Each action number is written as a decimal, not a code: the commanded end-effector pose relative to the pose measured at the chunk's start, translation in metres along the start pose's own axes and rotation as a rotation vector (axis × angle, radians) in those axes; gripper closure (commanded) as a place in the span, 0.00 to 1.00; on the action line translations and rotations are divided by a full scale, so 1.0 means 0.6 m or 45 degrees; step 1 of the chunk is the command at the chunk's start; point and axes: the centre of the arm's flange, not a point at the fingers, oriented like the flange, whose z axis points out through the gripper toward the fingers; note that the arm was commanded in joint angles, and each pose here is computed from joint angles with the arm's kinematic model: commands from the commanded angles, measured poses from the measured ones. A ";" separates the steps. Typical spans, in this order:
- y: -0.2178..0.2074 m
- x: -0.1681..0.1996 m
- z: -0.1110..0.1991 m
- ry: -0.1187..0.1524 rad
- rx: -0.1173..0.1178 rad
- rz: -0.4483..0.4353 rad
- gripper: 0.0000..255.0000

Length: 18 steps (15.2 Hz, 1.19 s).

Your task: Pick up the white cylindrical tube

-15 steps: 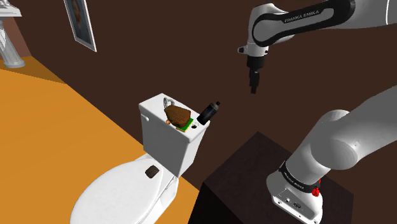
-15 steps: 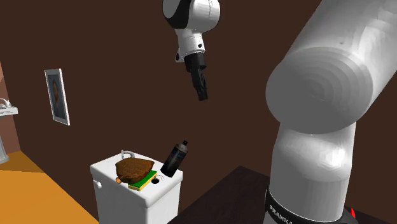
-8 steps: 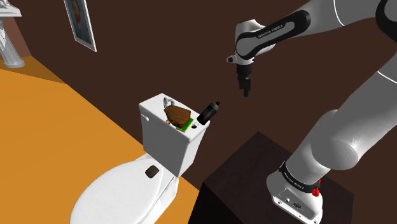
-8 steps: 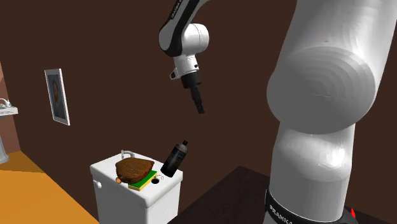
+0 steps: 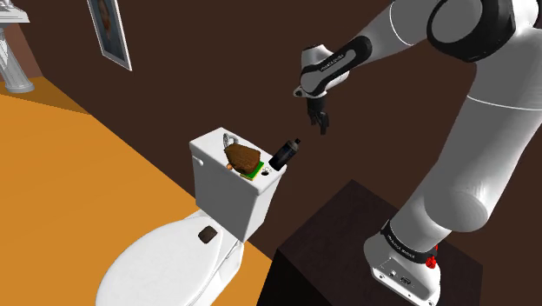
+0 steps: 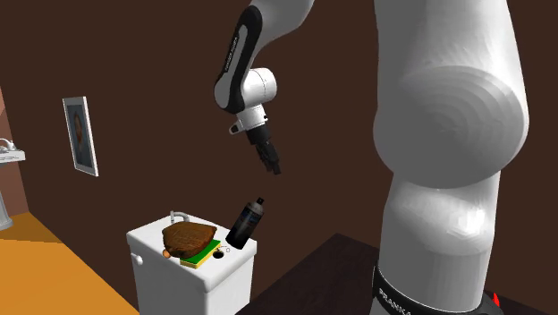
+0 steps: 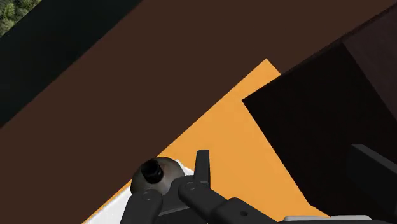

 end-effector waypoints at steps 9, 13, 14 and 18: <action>0.150 0.116 0.118 -0.120 -0.076 -0.400 0.00; 0.178 0.149 0.157 -0.144 -0.092 -0.479 0.00; 0.179 0.152 0.165 -0.144 -0.092 -0.479 0.00; 0.184 0.163 0.198 -0.144 -0.092 -0.479 0.00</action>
